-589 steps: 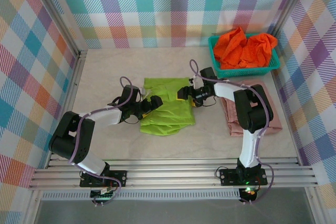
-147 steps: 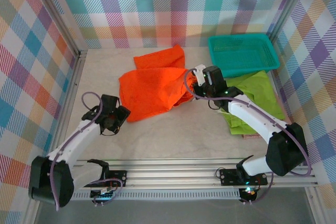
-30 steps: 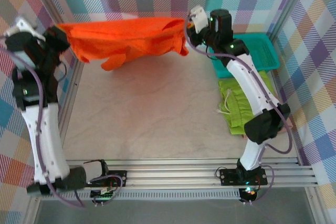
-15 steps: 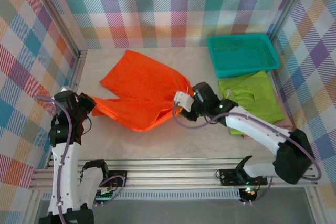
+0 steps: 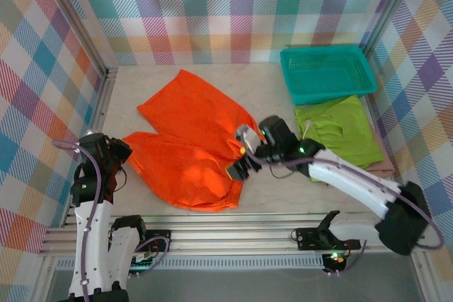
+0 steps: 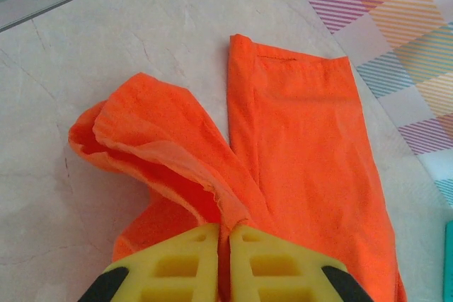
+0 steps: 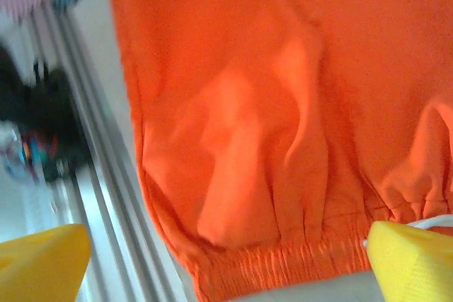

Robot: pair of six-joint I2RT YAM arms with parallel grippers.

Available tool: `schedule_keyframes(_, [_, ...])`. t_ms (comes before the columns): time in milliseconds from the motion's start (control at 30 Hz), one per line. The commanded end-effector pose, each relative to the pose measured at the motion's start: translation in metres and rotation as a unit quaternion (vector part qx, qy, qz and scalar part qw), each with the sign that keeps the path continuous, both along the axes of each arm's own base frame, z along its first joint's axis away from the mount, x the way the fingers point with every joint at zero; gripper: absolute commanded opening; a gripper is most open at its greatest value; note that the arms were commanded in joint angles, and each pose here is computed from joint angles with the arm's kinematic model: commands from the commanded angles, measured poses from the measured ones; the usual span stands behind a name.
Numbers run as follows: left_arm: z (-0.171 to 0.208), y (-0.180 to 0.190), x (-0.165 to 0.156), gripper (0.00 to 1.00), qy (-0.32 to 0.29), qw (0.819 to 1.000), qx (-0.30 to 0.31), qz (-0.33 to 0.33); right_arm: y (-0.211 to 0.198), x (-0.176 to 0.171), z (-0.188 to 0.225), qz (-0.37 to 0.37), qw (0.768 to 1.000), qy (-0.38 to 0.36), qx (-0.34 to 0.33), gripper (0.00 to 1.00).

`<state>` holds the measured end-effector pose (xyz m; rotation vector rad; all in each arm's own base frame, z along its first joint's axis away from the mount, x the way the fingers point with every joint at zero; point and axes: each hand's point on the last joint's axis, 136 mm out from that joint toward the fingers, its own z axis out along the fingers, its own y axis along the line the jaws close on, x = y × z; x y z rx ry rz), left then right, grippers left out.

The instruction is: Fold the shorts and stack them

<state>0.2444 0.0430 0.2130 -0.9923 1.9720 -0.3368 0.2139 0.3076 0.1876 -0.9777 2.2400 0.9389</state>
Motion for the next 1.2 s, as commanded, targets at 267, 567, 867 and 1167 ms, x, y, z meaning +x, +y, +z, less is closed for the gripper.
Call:
schedule_keyframes(267, [0.000,0.000,0.004,0.11,-0.004,1.000,0.000,-0.001,0.001,0.099,-0.117,-0.264,0.912,0.303,-0.076,1.00])
schedule_keyframes(567, [-0.007,-0.009,0.007,0.11,-0.016,0.999,-0.023,-0.016,-0.036,0.158,-0.157,-0.318,0.890,0.303,-0.123,0.99])
schedule_keyframes(867, [-0.032,-0.031,0.004,0.06,-0.012,0.997,-0.064,-0.051,-0.052,0.250,-0.145,-0.313,0.903,0.258,-0.139,0.99])
schedule_keyframes(1167, [-0.067,-0.044,-0.007,0.06,0.013,0.994,-0.089,-0.056,-0.036,0.239,-0.017,-0.312,0.934,0.176,0.000,0.99])
